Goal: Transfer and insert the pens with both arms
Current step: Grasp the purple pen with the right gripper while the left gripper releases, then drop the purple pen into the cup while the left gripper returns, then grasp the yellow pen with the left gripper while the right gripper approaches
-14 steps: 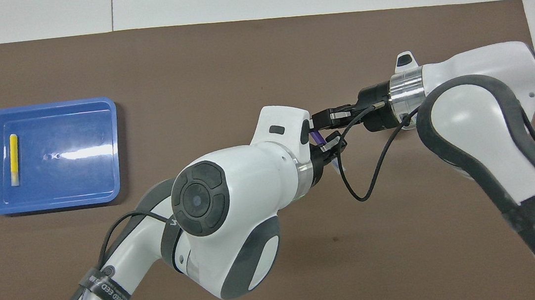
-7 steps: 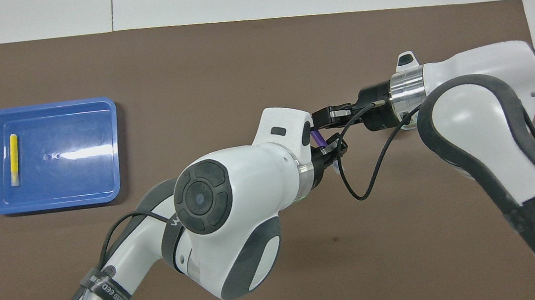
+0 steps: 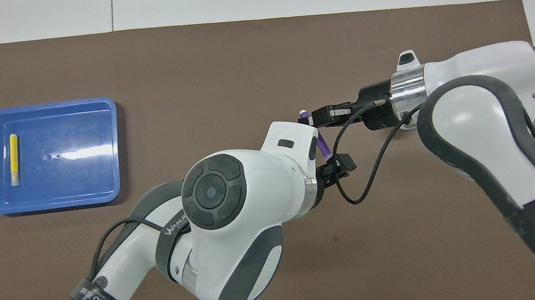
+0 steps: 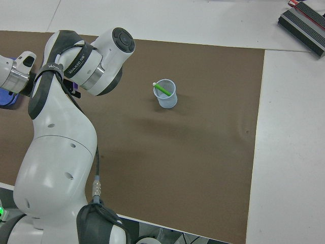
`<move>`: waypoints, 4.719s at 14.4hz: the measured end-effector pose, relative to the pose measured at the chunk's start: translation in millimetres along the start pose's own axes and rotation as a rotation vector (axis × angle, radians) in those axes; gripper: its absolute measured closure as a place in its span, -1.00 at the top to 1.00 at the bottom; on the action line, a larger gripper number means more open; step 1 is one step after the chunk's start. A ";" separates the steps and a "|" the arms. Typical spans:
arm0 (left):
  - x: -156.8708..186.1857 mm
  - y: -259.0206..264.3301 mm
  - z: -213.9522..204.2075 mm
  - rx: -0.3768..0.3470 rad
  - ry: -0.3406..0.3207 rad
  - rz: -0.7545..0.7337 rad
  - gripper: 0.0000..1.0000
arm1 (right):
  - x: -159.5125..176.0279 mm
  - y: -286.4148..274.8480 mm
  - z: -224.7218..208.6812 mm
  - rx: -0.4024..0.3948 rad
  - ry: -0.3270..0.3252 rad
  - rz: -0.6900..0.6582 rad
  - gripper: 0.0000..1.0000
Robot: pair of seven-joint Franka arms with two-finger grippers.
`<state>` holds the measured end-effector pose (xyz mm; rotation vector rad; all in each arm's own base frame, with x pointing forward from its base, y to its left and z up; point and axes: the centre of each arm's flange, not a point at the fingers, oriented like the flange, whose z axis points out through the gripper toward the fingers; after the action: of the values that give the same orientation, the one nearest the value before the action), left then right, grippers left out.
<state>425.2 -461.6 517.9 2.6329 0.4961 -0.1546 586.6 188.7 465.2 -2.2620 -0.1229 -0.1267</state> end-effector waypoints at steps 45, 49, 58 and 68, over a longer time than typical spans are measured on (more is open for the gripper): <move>395.9 -532.3 -83.3 0.535 0.104 0.634 1.00 | 20.6 199.0 -172.1 -0.291 0.191 -0.735 1.00; 392.8 -539.6 -77.5 0.531 0.100 0.628 1.00 | 25.5 142.4 -183.1 -0.517 0.065 -0.530 1.00; 393.0 -543.1 -85.7 0.539 0.112 0.622 -0.11 | 3.9 27.4 -133.4 -0.712 0.040 -0.080 1.00; 395.8 -525.5 -107.9 0.538 0.046 0.598 -0.64 | 0.0 -49.8 -85.1 -0.446 0.116 0.174 1.00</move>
<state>601.4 150.7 321.9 3.1754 -0.3911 -0.0366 575.9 155.1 557.2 -2.6891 0.1818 -0.2094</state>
